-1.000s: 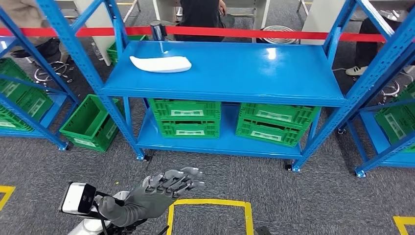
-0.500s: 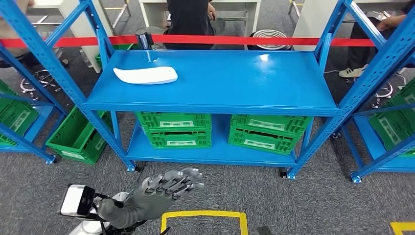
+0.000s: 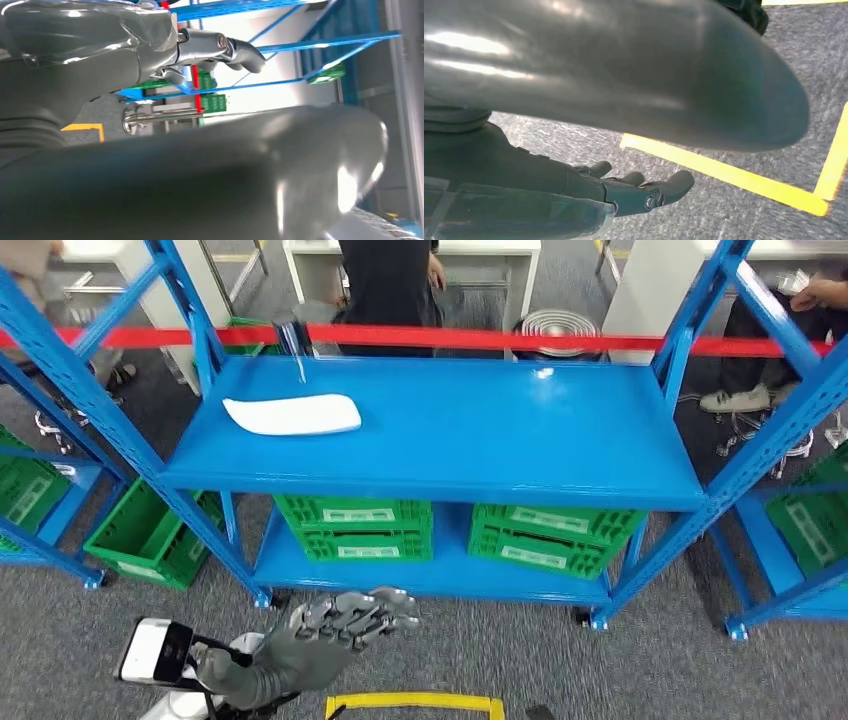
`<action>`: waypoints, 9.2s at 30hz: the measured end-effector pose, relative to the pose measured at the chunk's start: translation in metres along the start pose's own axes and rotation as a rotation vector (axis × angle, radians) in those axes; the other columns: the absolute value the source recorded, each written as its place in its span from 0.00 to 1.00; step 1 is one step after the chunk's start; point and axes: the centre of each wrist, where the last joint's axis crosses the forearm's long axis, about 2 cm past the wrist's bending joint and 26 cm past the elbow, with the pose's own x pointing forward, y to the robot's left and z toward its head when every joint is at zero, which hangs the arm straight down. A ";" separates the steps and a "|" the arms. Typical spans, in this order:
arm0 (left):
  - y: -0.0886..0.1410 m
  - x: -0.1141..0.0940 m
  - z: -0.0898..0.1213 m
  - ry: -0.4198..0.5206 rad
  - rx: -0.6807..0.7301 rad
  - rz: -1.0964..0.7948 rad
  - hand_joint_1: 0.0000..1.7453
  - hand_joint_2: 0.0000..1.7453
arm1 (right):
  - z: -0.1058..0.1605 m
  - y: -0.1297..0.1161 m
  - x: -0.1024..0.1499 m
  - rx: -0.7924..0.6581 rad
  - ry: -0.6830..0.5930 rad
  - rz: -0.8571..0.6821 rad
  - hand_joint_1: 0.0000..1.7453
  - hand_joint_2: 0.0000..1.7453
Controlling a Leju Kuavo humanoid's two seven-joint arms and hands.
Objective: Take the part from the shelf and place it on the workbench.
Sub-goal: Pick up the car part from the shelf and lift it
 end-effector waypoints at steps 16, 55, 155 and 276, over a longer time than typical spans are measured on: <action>-0.001 0.005 0.005 -0.001 0.002 -0.021 0.00 0.00 | 0.000 0.006 0.005 -0.001 -0.015 0.008 0.00 0.00; -0.003 0.003 0.002 0.021 -0.006 0.007 0.00 0.00 | 0.000 0.009 -0.008 0.019 -0.002 0.003 0.00 0.00; 0.149 -0.023 0.071 0.969 0.262 -1.847 0.00 1.00 | 0.000 0.000 -0.017 -0.067 0.010 0.001 0.00 0.00; 0.074 -0.084 0.003 0.645 0.621 -0.504 0.00 0.00 | 0.002 -0.029 0.008 -0.094 -0.036 0.082 0.00 0.00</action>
